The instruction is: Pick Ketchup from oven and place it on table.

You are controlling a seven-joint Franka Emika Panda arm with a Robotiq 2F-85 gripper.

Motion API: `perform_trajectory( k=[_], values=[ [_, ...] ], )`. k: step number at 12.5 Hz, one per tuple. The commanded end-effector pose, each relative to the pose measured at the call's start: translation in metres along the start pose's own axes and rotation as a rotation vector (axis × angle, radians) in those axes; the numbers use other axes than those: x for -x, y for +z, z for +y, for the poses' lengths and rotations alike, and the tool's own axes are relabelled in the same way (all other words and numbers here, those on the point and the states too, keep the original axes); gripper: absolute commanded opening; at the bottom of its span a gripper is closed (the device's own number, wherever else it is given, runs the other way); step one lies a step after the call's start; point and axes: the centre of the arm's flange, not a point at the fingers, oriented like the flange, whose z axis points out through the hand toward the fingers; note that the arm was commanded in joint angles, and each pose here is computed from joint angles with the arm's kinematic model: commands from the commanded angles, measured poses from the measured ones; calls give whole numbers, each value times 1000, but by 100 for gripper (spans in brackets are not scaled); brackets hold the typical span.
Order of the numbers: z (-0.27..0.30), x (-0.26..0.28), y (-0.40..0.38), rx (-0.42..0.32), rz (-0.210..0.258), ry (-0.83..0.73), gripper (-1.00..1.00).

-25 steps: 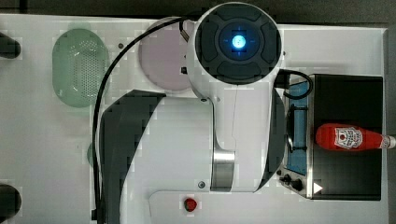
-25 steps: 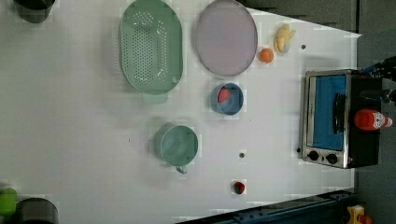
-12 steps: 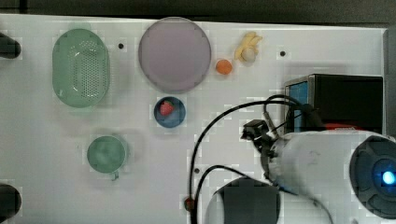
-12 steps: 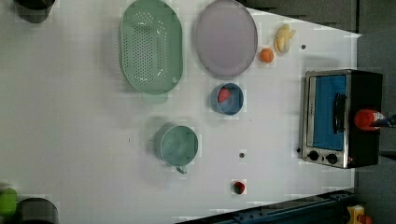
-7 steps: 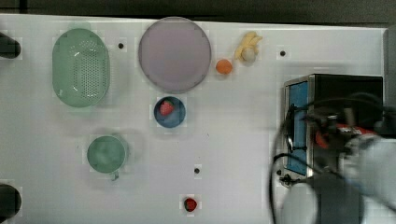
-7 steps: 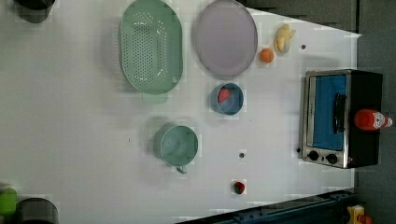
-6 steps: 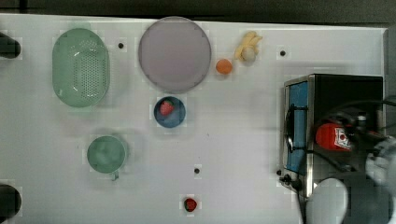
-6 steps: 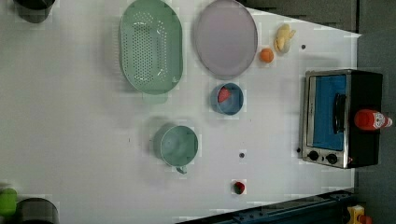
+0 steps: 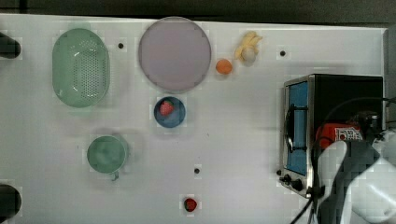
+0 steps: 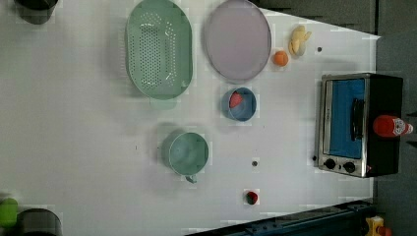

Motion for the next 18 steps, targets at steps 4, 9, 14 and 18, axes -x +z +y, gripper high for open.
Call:
perform_trajectory(
  k=[4, 9, 14, 18],
  values=[
    [-1, 2, 23, -32, -68, 65, 100],
    [-4, -1, 31, -35, -47, 67, 16],
    [-45, 23, -48, -109, -69, -24, 1],
    [-65, 89, -119, -101, -173, -100, 1]
  ],
)
